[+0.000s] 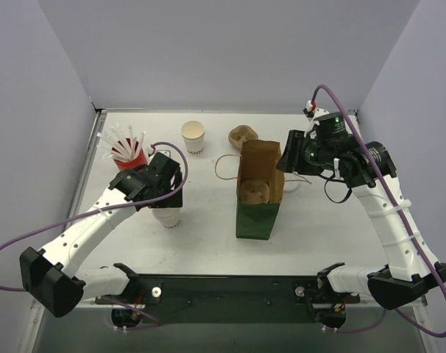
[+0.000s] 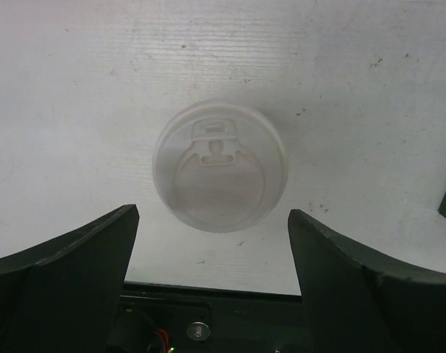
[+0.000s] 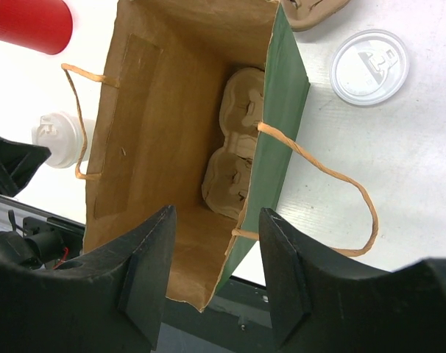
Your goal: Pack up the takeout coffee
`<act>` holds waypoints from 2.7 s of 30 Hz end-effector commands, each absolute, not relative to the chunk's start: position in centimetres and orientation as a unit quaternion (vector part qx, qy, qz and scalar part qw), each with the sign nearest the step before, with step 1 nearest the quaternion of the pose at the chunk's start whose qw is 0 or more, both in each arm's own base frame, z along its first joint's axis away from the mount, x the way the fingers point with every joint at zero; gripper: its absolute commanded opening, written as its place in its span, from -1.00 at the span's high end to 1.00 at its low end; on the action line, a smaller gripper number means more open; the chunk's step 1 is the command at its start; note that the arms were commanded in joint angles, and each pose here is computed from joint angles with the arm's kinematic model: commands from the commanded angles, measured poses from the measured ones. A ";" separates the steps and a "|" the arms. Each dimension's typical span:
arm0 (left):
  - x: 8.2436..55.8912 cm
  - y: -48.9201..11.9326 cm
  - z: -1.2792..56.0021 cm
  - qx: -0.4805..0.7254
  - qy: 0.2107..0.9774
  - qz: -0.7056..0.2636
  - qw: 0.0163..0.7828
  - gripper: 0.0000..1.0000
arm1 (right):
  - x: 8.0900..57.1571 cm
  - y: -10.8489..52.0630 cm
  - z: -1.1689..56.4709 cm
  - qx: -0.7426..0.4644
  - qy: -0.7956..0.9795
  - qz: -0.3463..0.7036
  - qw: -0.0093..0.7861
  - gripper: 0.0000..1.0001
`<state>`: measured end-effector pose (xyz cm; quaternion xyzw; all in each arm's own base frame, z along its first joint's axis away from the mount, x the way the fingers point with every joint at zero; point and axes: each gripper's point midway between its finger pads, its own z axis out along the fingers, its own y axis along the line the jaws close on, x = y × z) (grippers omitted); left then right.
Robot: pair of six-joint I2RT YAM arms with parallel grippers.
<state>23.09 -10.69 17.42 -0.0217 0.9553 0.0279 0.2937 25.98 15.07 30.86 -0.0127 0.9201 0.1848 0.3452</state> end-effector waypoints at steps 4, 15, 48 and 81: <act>25.3 -12.9 16.4 -0.022 0.954 0.000 0.299 -0.92 | 25.0 14.3 30.9 -0.019 0.921 0.173 0.349 0.08; 25.3 -12.0 15.2 -0.038 0.956 0.034 0.287 -0.95 | 24.9 14.2 30.8 -0.022 0.921 0.171 0.349 0.05; 24.9 -11.3 15.2 -0.009 0.979 0.040 0.198 -0.95 | 24.6 14.0 30.2 -0.040 0.922 0.172 0.343 0.03; 24.7 -11.4 12.4 -0.020 0.984 0.052 0.172 -0.67 | 24.4 13.6 30.1 -0.037 0.921 0.178 0.344 0.03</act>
